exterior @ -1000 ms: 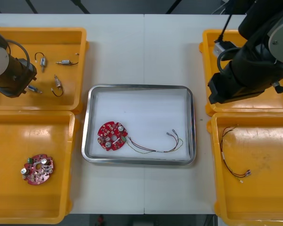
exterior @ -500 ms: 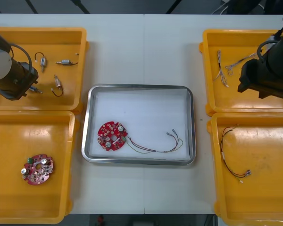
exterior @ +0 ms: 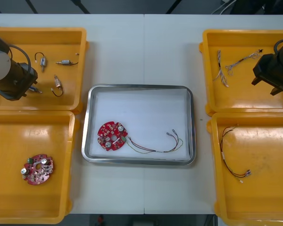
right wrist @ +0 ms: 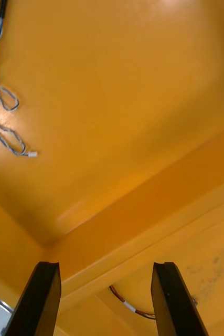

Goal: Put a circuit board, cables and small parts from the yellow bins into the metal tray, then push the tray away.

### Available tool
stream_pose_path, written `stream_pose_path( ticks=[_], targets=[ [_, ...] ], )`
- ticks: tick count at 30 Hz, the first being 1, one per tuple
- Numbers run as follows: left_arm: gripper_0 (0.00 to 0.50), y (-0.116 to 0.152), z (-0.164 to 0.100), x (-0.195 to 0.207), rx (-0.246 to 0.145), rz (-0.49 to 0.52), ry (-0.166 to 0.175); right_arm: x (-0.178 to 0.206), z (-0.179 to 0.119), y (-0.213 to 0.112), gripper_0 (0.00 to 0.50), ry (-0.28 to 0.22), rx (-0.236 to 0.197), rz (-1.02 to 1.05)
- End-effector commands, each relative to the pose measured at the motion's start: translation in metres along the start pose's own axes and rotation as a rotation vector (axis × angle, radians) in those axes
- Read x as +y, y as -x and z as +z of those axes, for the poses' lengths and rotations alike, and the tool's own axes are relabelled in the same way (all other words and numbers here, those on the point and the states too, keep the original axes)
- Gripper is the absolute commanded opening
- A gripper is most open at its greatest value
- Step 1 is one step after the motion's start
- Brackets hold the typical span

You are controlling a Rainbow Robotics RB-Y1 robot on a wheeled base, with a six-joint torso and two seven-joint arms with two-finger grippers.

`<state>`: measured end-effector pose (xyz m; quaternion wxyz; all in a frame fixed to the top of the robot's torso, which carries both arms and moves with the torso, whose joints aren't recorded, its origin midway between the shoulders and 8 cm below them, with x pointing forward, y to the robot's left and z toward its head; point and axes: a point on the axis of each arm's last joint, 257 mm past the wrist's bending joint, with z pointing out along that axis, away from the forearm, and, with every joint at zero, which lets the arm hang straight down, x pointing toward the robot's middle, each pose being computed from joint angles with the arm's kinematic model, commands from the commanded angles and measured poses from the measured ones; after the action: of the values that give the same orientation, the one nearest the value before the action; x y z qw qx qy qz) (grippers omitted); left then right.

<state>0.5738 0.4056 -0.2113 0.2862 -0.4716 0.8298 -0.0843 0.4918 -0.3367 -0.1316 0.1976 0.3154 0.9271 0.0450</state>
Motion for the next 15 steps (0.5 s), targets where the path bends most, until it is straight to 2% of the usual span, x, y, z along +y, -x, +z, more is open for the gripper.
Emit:
stream_pose_path(
  ticks=[1, 8, 11, 12, 13, 14, 15],
  targets=[
    [0.5, -0.008, -0.002, -0.02, 0.007, 0.117, -0.034, 0.007, -0.018, 0.04, 0.5, 0.04, -0.049, 0.138],
    [0.5, -0.007, 0.001, -0.018, 0.004, 0.124, -0.031, 0.026, -0.012, 0.066, 0.5, 0.045, -0.043, 0.242],
    [0.5, -0.007, 0.002, -0.017, 0.003, 0.131, -0.028, 0.039, -0.005, 0.076, 0.5, 0.032, -0.066, 0.258],
    [0.437, -0.006, 0.001, -0.017, 0.003, 0.133, -0.028, 0.041, -0.001, 0.079, 0.5, 0.022, -0.075, 0.264],
    [0.342, -0.006, 0.002, -0.016, 0.003, 0.136, -0.027, 0.045, 0.002, 0.082, 0.5, 0.015, -0.082, 0.27],
    [0.272, -0.006, 0.001, -0.017, 0.002, 0.138, -0.03, 0.046, 0.004, 0.084, 0.5, 0.012, -0.086, 0.278],
    [0.115, -0.006, 0.001, -0.017, 0.001, 0.142, -0.029, 0.051, 0.006, 0.088, 0.5, 0.016, -0.091, 0.29]
  ],
)
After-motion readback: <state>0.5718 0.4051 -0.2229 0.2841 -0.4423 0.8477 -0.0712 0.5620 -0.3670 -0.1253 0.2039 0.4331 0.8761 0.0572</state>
